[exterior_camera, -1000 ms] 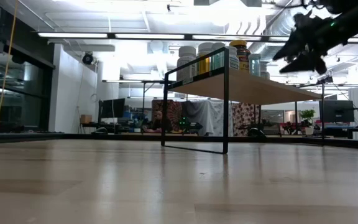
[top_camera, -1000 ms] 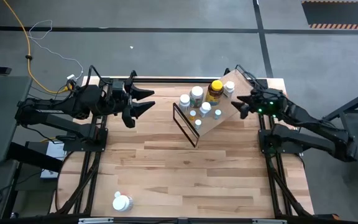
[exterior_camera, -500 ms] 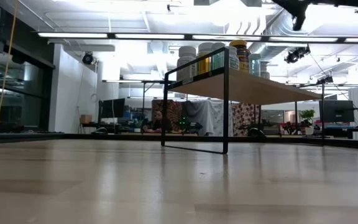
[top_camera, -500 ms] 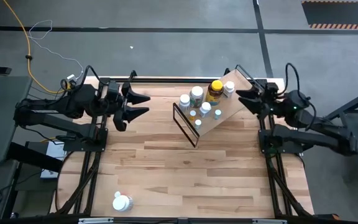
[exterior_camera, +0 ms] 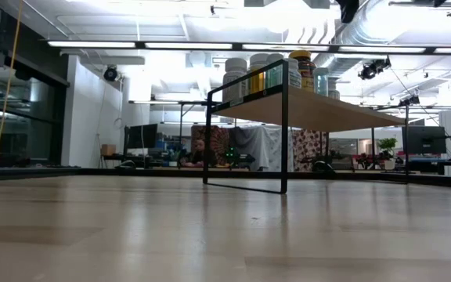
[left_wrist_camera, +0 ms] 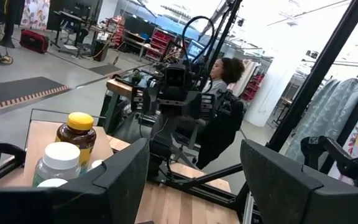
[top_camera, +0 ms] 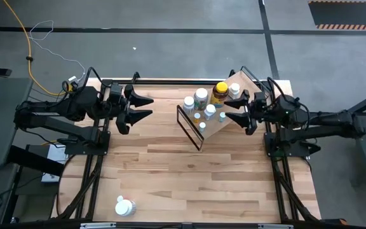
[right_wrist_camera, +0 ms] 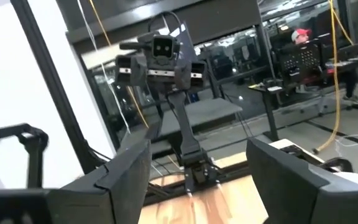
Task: Pick and place medicine bottles onto shelf by color
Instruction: Put the large white pill bottle on the shelf
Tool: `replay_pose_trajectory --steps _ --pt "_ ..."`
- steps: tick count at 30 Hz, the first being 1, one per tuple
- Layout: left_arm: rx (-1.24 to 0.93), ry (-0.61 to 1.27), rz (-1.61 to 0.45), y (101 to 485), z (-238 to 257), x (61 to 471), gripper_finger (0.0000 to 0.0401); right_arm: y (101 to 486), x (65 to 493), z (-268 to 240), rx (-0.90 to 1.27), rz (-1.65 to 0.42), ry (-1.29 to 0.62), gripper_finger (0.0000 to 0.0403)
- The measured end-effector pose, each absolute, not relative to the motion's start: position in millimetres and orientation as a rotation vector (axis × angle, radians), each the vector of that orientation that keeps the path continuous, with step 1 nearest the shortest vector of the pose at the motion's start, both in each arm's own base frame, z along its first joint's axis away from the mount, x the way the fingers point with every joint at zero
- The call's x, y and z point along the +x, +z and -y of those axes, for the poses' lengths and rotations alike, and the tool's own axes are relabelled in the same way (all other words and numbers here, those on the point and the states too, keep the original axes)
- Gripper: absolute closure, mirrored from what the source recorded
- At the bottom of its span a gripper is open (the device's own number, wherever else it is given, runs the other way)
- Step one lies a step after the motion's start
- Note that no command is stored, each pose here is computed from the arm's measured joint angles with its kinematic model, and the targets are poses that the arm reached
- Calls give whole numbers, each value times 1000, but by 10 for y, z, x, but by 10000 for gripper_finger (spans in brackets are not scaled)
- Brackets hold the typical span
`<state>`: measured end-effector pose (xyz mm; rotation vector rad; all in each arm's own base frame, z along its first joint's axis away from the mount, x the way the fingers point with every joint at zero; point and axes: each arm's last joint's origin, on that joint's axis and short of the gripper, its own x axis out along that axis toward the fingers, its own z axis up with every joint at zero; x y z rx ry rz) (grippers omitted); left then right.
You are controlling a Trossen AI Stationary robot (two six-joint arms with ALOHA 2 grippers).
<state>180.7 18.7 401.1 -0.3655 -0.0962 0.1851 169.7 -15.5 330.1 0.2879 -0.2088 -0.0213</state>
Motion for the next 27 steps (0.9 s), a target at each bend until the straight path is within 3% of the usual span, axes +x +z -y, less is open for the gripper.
replay_pose_trajectory --steps 6,14,22,27 --pt "-428 168 79 3993 -181 1809 160 3411 1702 151 276 162 -39 149" --pt "-538 -38 -105 3860 132 1943 160 3396 1709 152 278 138 -43 149" --pt "-669 -171 -501 3904 729 1977 159 3381 1710 152 282 123 -45 149" --pt "-654 -180 -817 3731 1179 2000 159 3366 1712 153 282 107 -47 149"
